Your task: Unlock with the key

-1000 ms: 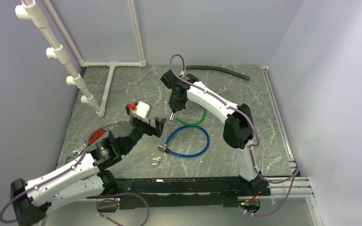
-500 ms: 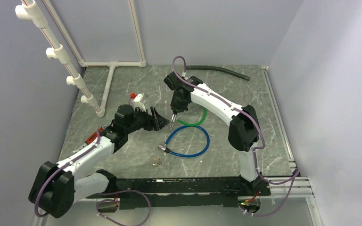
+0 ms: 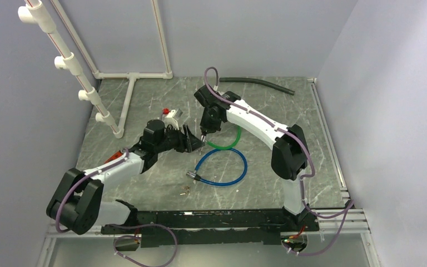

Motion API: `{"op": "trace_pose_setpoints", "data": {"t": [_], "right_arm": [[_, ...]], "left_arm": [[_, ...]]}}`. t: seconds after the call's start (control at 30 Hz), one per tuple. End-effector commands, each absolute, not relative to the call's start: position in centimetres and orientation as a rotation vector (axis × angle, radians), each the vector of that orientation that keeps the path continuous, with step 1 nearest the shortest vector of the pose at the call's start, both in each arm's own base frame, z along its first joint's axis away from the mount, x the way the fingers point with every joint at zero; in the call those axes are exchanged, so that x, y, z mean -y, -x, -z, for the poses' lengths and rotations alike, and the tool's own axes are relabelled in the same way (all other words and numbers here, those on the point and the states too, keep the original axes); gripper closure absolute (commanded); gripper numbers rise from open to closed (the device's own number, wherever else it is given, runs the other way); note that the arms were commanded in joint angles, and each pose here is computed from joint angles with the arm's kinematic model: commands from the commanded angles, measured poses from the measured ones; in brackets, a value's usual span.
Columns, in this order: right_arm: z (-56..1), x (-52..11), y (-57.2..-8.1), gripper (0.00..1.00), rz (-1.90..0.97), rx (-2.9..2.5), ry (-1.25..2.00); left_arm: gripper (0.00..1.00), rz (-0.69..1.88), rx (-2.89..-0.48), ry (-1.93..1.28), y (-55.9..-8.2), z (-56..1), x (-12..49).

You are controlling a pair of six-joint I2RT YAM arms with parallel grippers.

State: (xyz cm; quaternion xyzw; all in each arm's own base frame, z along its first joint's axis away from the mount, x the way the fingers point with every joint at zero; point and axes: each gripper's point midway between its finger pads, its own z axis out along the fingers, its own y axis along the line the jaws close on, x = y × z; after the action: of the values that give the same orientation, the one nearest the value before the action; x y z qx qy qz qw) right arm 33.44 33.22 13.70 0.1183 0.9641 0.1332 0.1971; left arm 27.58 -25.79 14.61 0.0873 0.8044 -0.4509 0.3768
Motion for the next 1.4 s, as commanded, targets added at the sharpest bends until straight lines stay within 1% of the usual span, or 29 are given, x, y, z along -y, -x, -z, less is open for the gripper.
{"op": "trace_pose_setpoints", "data": {"t": [0.0, 0.2, 0.53, 0.67, 0.77, 0.83, 0.93, 1.03, 1.07, 1.13, 1.17, 1.2, 1.23, 1.37], "right_arm": [[-17.3, -34.7, -33.7, 1.0, -0.539, -2.624, -0.288], [-17.8, -35.1, -33.6, 1.0, -0.572, -2.617, -0.272], [-18.2, -35.9, -33.1, 1.0, -0.627, -2.606, -0.224], [-18.5, -36.1, -33.0, 1.0, -0.647, -2.598, -0.212], [-18.5, -36.1, -32.9, 1.0, -0.656, -2.597, -0.207], [-18.6, -36.2, -32.9, 1.0, -0.665, -2.589, -0.198], [-18.8, -36.6, -32.9, 1.0, -0.703, -2.565, -0.153], [-18.8, -36.7, -32.7, 1.0, -0.723, -2.558, -0.101], [-18.7, -36.4, -32.7, 0.91, -0.713, -2.552, -0.092], [-18.8, -36.0, -33.2, 0.49, -0.705, -2.506, -0.053], [-18.4, -35.4, -33.3, 0.23, -0.682, -2.483, -0.047], [-18.9, -35.0, -33.8, 0.05, -0.682, -2.44, -0.052], [-18.8, -34.5, -34.0, 0.01, -0.678, -2.417, -0.05], [-19.1, -31.6, -34.8, 0.0, -0.65, -2.375, -0.101]], "left_arm": [[0.37, 1.206, -1.943, -0.257, -29.1, -18.0, 26.8], [0.43, 1.158, -1.98, -0.24, -29.8, -17.3, 26.6], [0.43, 1.108, -2.041, -0.19, -30.7, -15.4, 26.3], [0.49, 1.111, -2.057, -0.178, -31.0, -14.9, 26.5], [0.57, 1.118, -2.062, -0.174, -31.3, -14.8, 26.7], [0.69, 1.122, -2.064, -0.17, -31.3, -14.8, 26.7], [0.89, 1.126, -2.07, -0.161, -31.2, -14.8, 26.7], [1.0, 1.128, -2.064, -0.143, -31.2, -14.9, 26.6], [1.0, 1.132, -2.06, -0.139, -31.1, -15.0, 26.6], [1.0, 1.144, -2.047, -0.145, -31.0, -15.1, 26.7], [1.0, 1.151, -2.041, -0.154, -30.9, -15.3, 26.8], [1.0, 1.155, -2.04, -0.161, -30.9, -15.3, 26.8], [1.0, 1.152, -2.04, -0.163, -30.9, -15.3, 26.8], [1.0, 1.153, -2.04, -0.15, -30.8, -15.1, 26.7]]}}
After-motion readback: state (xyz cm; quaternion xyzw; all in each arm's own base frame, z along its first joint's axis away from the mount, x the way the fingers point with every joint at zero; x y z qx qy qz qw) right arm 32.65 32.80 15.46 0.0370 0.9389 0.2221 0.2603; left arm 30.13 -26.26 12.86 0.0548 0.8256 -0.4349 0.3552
